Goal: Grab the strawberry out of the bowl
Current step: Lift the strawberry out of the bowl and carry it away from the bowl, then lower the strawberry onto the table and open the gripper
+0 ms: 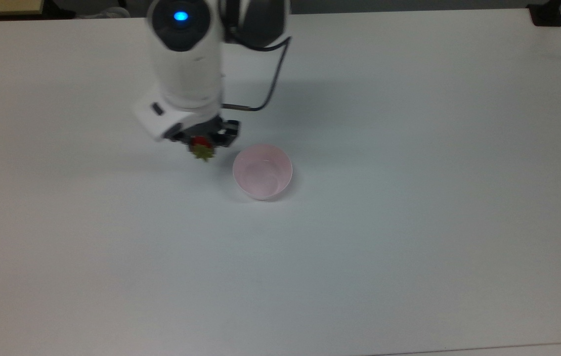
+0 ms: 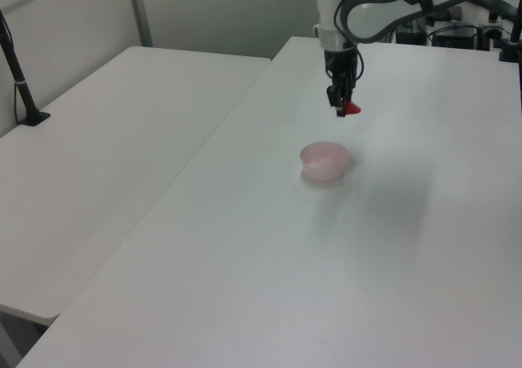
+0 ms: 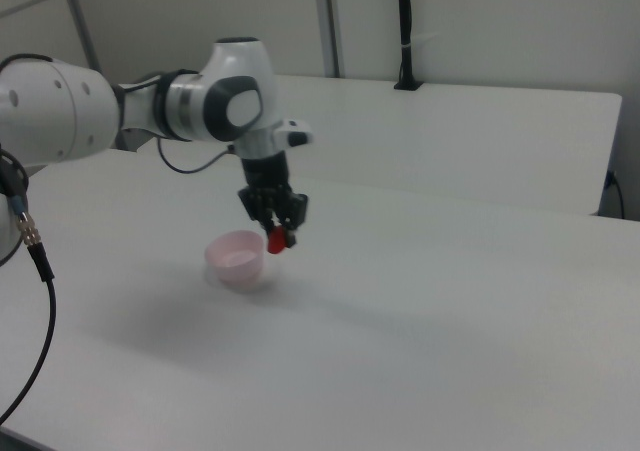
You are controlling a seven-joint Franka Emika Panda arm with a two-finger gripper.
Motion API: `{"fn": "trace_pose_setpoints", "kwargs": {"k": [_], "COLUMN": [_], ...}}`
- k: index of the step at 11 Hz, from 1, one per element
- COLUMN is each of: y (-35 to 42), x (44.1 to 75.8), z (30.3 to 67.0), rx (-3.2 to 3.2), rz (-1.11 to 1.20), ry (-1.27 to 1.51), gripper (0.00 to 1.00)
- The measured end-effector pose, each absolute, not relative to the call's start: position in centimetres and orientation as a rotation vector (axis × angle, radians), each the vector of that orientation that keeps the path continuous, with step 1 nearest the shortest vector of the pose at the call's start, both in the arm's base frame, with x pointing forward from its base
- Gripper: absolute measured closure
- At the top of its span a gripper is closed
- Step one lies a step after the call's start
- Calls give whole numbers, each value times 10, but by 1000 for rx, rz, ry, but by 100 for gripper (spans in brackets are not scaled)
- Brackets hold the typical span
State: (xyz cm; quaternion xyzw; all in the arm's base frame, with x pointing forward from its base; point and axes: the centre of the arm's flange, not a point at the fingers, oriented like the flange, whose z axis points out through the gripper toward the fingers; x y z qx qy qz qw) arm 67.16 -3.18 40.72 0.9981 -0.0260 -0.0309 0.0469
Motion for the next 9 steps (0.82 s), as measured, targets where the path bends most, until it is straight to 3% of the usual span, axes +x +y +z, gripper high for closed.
{"fn": "trace_pose_setpoints", "kwargs": {"k": [5, 7, 9], "y": [-161, -162, -158], "x": [662, 663, 664], "z": [387, 394, 421], "rx": [2960, 2955, 2950], "rz": [-100, -81, -18], "ry": [-165, -167, -163], "gripper": [51, 33, 2]}}
